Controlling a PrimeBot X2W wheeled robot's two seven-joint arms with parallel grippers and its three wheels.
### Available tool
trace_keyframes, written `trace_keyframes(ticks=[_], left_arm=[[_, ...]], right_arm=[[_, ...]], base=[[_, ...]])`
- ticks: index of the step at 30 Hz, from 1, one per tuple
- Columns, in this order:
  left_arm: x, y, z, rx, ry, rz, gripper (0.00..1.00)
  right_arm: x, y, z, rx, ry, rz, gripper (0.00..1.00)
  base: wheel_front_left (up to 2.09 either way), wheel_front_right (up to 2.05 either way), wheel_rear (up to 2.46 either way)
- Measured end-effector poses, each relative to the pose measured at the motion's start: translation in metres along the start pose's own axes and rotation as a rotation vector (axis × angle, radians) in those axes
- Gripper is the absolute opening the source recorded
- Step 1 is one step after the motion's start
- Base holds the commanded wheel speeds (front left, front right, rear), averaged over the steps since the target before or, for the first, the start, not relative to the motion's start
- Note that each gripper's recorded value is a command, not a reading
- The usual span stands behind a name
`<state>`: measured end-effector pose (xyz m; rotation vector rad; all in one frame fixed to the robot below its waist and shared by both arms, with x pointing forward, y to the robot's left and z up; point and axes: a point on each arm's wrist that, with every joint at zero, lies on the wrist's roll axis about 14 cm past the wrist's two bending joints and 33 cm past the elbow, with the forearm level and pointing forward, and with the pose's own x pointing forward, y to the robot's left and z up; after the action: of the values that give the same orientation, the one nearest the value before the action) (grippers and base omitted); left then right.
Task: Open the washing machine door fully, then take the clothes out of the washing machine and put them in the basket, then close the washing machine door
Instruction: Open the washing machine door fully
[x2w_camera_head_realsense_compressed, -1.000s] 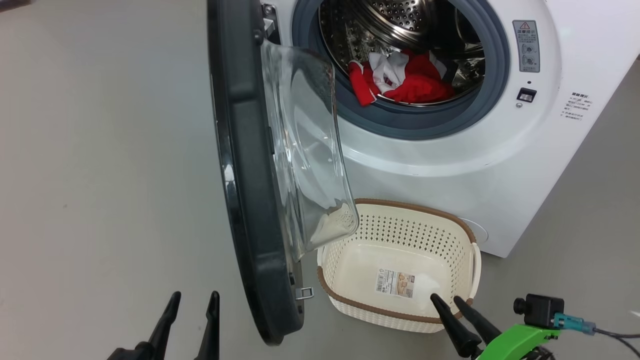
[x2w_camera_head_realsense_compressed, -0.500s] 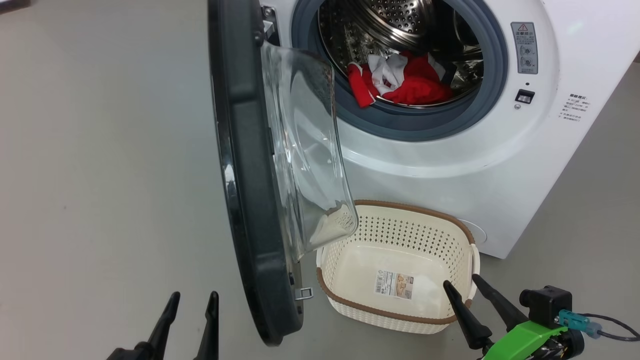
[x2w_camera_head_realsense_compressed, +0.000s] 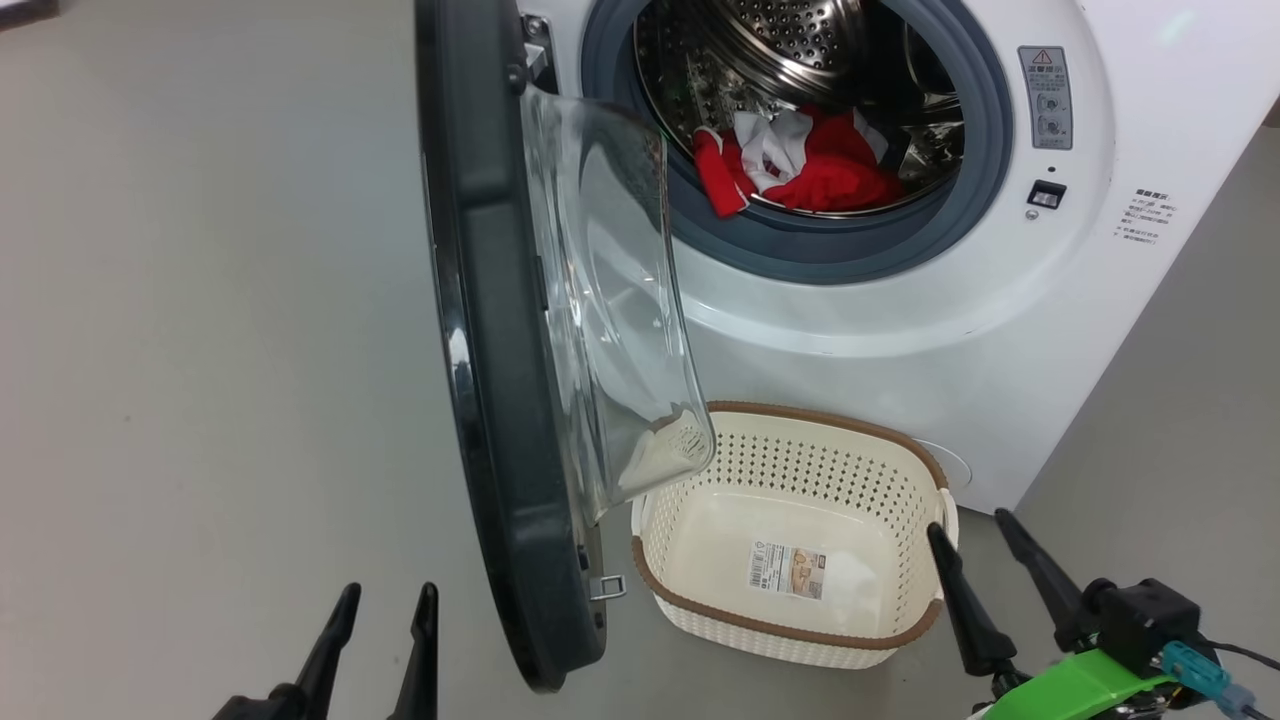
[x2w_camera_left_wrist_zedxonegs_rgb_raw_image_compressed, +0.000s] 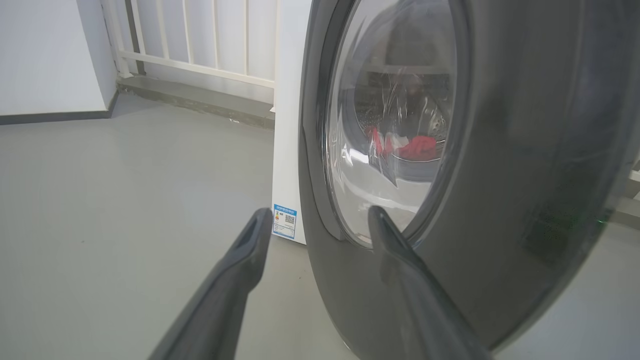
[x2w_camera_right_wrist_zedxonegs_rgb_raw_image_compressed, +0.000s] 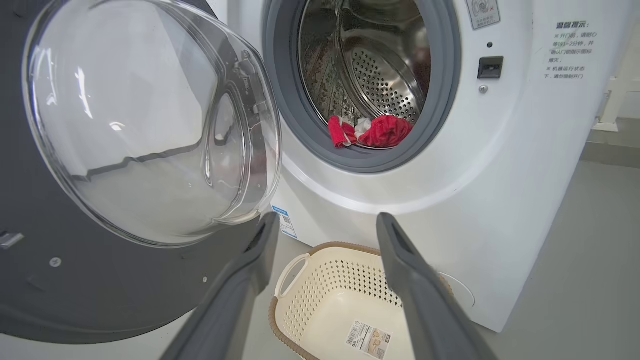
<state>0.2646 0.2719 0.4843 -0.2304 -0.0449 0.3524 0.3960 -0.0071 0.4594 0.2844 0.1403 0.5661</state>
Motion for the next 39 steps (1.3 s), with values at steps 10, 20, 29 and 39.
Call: trace_keyframes(ticks=[10, 20, 29, 39], left_arm=[[0.000, 0.001, 0.000, 0.001, 0.001, 0.004, 1.00], [0.001, 0.001, 0.000, 0.002, 0.001, 0.004, 1.00], [0.007, 0.005, 0.042, -0.026, -0.131, 0.016, 0.00], [0.012, -0.033, 0.150, -0.047, -0.473, -0.112, 0.00]], right_arm=[[-0.003, -0.003, 0.007, -0.014, -0.033, -0.030, 1.00], [-0.007, -0.006, 0.000, -0.009, -0.015, -0.040, 1.00], [-0.007, -0.006, 0.000, -0.007, -0.015, -0.043, 1.00], [-0.006, -0.008, -0.001, -0.005, -0.011, -0.046, 1.00]], base=[[0.00, 0.00, 0.00], [0.00, 0.00, 0.00], [0.00, 0.00, 0.00], [0.00, 0.00, 0.00]])
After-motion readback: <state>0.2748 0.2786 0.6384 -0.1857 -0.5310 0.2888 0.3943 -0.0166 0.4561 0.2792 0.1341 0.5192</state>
